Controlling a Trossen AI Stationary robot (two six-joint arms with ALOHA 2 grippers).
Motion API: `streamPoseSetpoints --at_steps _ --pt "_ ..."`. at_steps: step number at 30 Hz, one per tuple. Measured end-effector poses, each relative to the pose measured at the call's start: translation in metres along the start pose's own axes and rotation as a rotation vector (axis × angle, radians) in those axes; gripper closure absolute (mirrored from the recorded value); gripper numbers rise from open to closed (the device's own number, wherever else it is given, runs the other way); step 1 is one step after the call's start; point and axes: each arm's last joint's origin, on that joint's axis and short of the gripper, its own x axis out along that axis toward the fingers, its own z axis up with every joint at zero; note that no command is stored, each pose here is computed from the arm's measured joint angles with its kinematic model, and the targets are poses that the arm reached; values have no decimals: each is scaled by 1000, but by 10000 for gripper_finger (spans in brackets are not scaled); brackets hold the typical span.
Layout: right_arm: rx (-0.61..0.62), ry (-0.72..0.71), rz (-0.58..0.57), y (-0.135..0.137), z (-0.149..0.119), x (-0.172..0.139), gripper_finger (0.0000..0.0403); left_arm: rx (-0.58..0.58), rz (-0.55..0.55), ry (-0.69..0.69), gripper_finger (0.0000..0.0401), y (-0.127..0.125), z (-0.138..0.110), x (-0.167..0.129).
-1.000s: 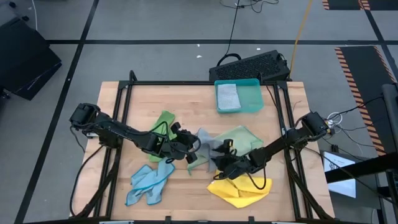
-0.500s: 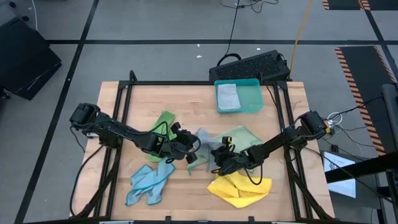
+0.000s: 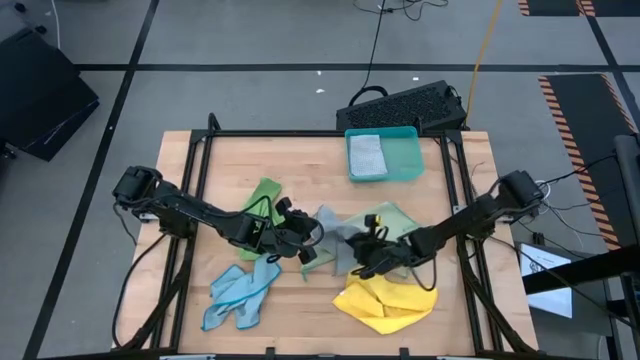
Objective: Fold microfiber towels
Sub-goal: Fold the gray microfiber cloth
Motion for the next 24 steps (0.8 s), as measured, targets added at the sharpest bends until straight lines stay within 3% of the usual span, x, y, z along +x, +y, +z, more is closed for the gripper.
streamPoseSetpoints --at_steps 4,10,17,21,24 --pt "20 -34 2 -12 -5 -17 402 10 0 3 396 0 0 0" --pt "60 -98 14 -25 -18 -40 402 -1 -1 -1 369 0 0 0" --pt "126 -208 116 -35 -38 -57 402 -27 11 -4 370 3 2 3" --pt "155 -264 139 -39 -50 -61 403 -97 28 -68 368 3 7 12" --pt "190 -317 137 -41 -54 -64 403 -68 22 -102 358 -1 6 22"
